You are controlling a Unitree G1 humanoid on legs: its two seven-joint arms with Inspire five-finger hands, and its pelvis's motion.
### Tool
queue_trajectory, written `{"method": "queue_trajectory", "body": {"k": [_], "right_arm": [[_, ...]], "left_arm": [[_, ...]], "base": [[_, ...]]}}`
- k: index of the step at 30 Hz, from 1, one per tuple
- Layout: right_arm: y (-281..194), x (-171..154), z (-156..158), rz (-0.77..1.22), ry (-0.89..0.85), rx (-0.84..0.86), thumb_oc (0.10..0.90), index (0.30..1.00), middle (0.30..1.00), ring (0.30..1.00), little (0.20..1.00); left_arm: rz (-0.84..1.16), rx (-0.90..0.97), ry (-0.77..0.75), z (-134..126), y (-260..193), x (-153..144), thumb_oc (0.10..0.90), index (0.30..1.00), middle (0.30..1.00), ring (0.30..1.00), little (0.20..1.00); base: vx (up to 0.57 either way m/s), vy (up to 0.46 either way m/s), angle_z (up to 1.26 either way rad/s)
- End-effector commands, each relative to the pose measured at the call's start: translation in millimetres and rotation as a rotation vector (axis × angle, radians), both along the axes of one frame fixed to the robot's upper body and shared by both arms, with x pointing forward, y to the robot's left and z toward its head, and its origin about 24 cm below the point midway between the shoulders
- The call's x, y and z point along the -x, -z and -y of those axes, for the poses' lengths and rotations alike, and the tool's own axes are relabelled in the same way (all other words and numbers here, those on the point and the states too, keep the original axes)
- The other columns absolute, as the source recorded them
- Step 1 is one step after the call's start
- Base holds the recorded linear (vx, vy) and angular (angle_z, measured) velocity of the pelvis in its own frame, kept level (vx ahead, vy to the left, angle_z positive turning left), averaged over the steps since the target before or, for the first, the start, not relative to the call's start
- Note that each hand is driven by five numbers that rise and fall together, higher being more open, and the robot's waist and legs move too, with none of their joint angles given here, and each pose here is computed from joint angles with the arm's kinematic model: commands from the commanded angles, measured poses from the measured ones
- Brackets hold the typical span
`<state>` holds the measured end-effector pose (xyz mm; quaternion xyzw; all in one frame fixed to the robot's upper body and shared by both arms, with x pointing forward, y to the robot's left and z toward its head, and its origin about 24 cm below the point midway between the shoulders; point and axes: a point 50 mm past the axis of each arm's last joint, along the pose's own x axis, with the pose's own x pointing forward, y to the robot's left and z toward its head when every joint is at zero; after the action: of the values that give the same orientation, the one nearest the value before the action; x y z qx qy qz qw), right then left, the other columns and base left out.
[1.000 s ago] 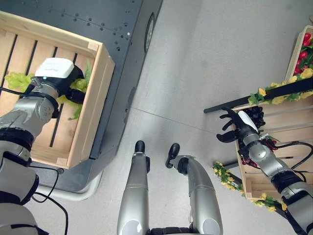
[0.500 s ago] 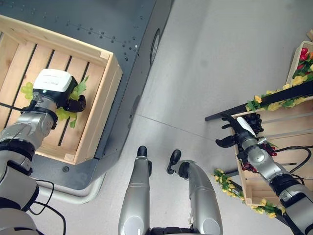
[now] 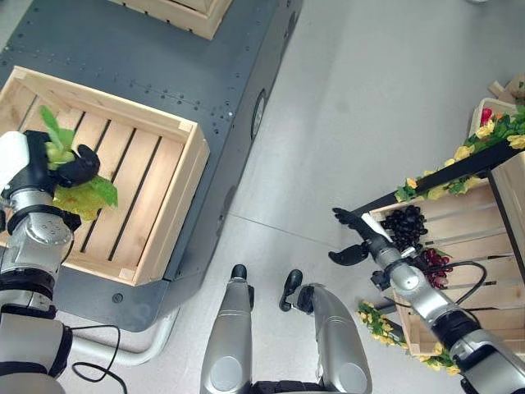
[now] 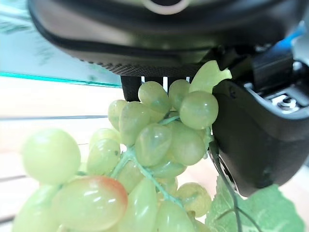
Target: Pick up the fruits from the basket on one side to the basket on the other side
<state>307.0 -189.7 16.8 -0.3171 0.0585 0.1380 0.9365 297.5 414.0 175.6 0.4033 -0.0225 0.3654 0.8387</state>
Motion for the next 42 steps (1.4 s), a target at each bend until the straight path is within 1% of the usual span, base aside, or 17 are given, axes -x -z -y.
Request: {"method": "queue_trajectory", "body": {"k": [1, 5, 8, 15, 18, 21, 24, 25, 31, 35, 36, 39, 42], "right_arm": [[-27.3, -6.6, 5.8, 0.133, -0.012, -0.037, 0.800, 0.900, 0.900, 0.900, 0.900], [-24.3, -4.4, -2.9, 0.131, -0.018, -0.059, 0.800, 0.900, 0.900, 0.900, 0.900], [-22.6, -3.4, -8.3, 0.130, -0.022, -0.077, 0.800, 0.900, 0.900, 0.900, 0.900], [-19.3, 5.3, -18.7, 0.118, -0.057, -0.138, 0.800, 0.900, 0.900, 0.900, 0.900], [-16.9, 13.0, -21.3, 0.120, -0.064, -0.173, 0.800, 0.900, 0.900, 0.900, 0.900], [-16.0, 20.7, -21.9, 0.117, -0.075, -0.235, 0.800, 0.900, 0.900, 0.900, 0.900], [-16.4, 24.2, -23.7, 0.120, -0.089, -0.255, 0.800, 0.900, 0.900, 0.900, 0.900], [-18.5, 27.6, -27.8, 0.133, -0.124, -0.271, 0.800, 0.900, 0.900, 0.900, 0.900], [-30.6, 28.5, -39.4, 0.159, -0.174, -0.323, 0.800, 0.900, 0.900, 0.900, 0.900], [-36.9, 27.2, -46.0, 0.162, -0.210, -0.355, 0.800, 0.900, 0.900, 0.900, 0.900], [-41.0, 26.5, -49.1, 0.171, -0.224, -0.367, 0.800, 0.900, 0.900, 0.900, 0.900], [-50.5, 24.6, -54.2, 0.223, -0.250, -0.336, 0.800, 0.900, 0.900, 0.900, 0.900], [-61.4, 20.3, -60.1, 0.248, -0.274, -0.341, 0.800, 0.900, 0.900, 0.900, 0.900]], "left_arm": [[0.386, 0.169, 0.049, -4.7, -46.1, 7.4, 0.400, 0.300, 0.300, 0.300, 0.300], [0.536, 0.346, 0.114, -0.7, -43.2, 8.0, 0.400, 0.300, 0.300, 0.300, 0.300], [0.622, 0.460, 0.137, -2.9, -37.5, 11.1, 0.400, 0.300, 0.300, 0.300, 0.300], [0.678, 0.576, 0.156, -9.1, -24.2, 19.3, 0.400, 0.300, 0.300, 0.300, 0.300], [0.669, 0.557, 0.190, -9.4, -23.1, 23.5, 0.400, 0.300, 0.300, 0.300, 0.300], [0.627, 0.510, 0.251, -0.5, -20.1, 23.5, 0.400, 0.300, 0.300, 0.300, 0.300], [0.609, 0.495, 0.286, 3.8, -19.9, 23.5, 0.400, 0.300, 0.300, 0.300, 0.300], [0.595, 0.470, 0.328, 8.9, -22.1, 22.5, 0.400, 0.300, 0.300, 0.300, 0.300], [0.569, 0.442, 0.419, 21.3, -29.2, 16.6, 0.400, 0.300, 0.300, 0.300, 0.300], [0.557, 0.405, 0.489, 29.5, -40.0, 10.8, 0.400, 0.300, 0.300, 0.300, 0.300], [0.549, 0.388, 0.526, 35.0, -46.7, 7.2, 0.400, 0.300, 0.300, 0.300, 0.300], [0.546, 0.345, 0.595, 44.4, -59.6, 2.7, 0.400, 0.300, 0.300, 0.300, 0.300], [0.552, 0.336, 0.643, 54.9, -67.8, -3.4, 0.400, 0.300, 0.300, 0.300, 0.300]], "base": [[0.03, -0.037, 0.09], [0.03, -0.025, 0.07], [0.04, -0.016, 0.02], [0.06, -0.005, 0.00], [0.09, -0.017, -0.14], [0.09, -0.026, -0.04], [0.07, -0.039, 0.01], [0.06, -0.054, 0.02], [0.05, -0.064, -0.01], [0.01, -0.063, 0.01], [-0.01, -0.082, 0.02], [-0.03, -0.090, 0.00], [-0.05, -0.060, 0.00]]}}
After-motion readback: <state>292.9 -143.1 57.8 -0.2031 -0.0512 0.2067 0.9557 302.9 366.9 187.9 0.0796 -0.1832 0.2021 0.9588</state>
